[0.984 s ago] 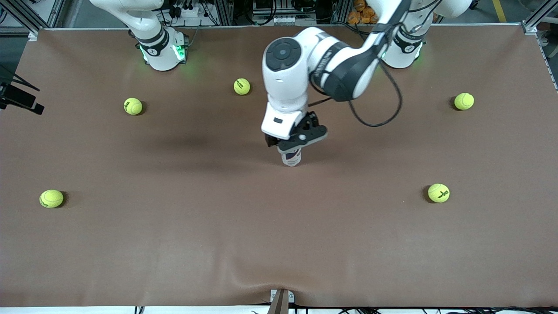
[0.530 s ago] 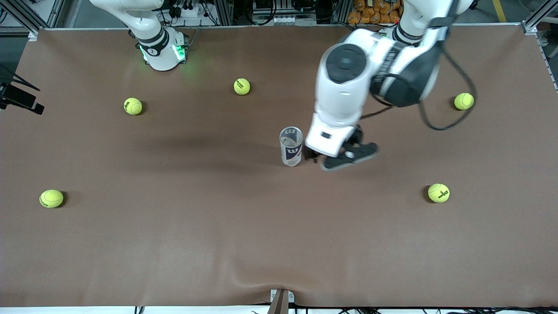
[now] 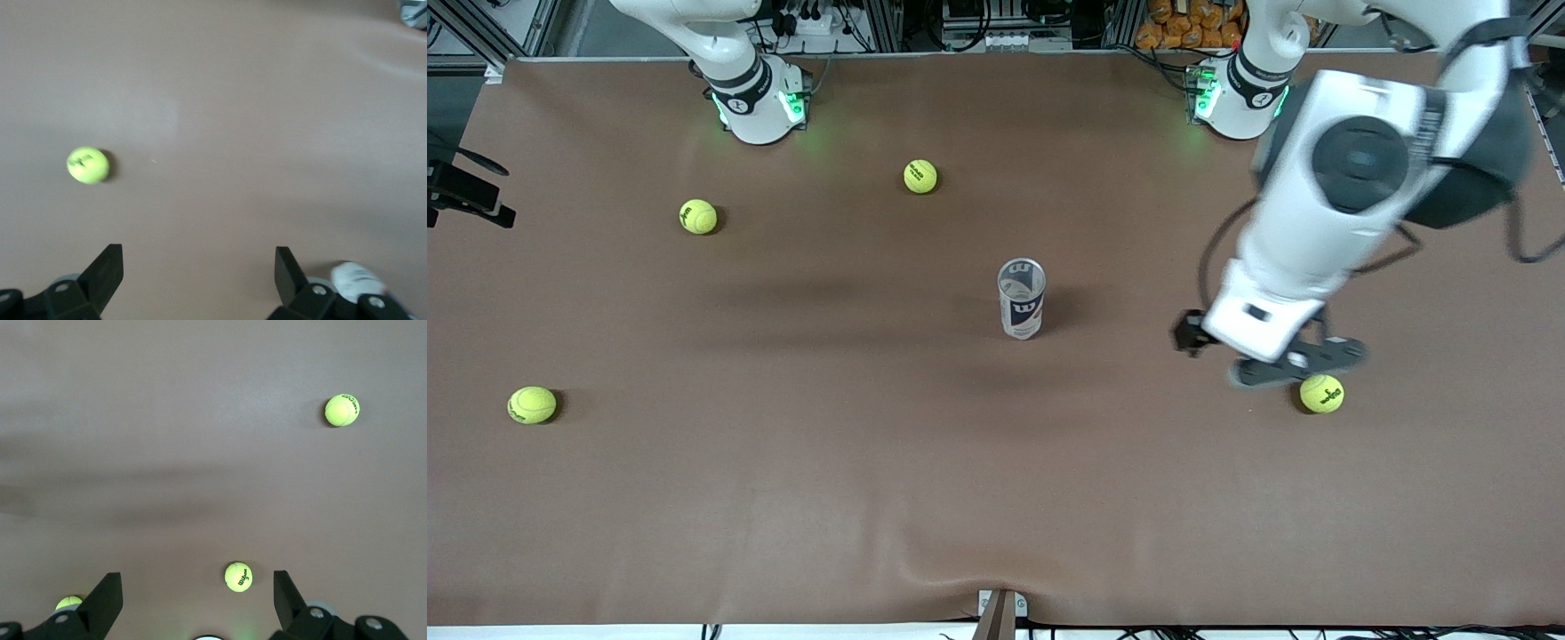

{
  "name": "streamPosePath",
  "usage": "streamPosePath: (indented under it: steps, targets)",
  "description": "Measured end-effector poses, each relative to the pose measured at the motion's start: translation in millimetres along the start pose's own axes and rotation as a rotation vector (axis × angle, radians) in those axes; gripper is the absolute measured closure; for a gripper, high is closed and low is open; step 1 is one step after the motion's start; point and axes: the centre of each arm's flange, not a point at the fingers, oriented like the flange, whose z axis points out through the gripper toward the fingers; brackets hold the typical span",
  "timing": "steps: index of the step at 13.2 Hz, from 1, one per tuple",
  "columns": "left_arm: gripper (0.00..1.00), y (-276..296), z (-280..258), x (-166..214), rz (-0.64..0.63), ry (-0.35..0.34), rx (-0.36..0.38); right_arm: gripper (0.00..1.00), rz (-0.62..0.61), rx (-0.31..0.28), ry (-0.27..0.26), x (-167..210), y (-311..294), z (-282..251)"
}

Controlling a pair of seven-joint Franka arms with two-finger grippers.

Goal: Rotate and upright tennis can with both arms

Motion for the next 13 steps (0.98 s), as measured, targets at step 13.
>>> streamPosePath:
  steps: [13]
  targets:
    - [0.0,-194,-69,-10,0.12,-0.053,-0.031,0.0,-0.001,-0.034,-0.006,0,1,0]
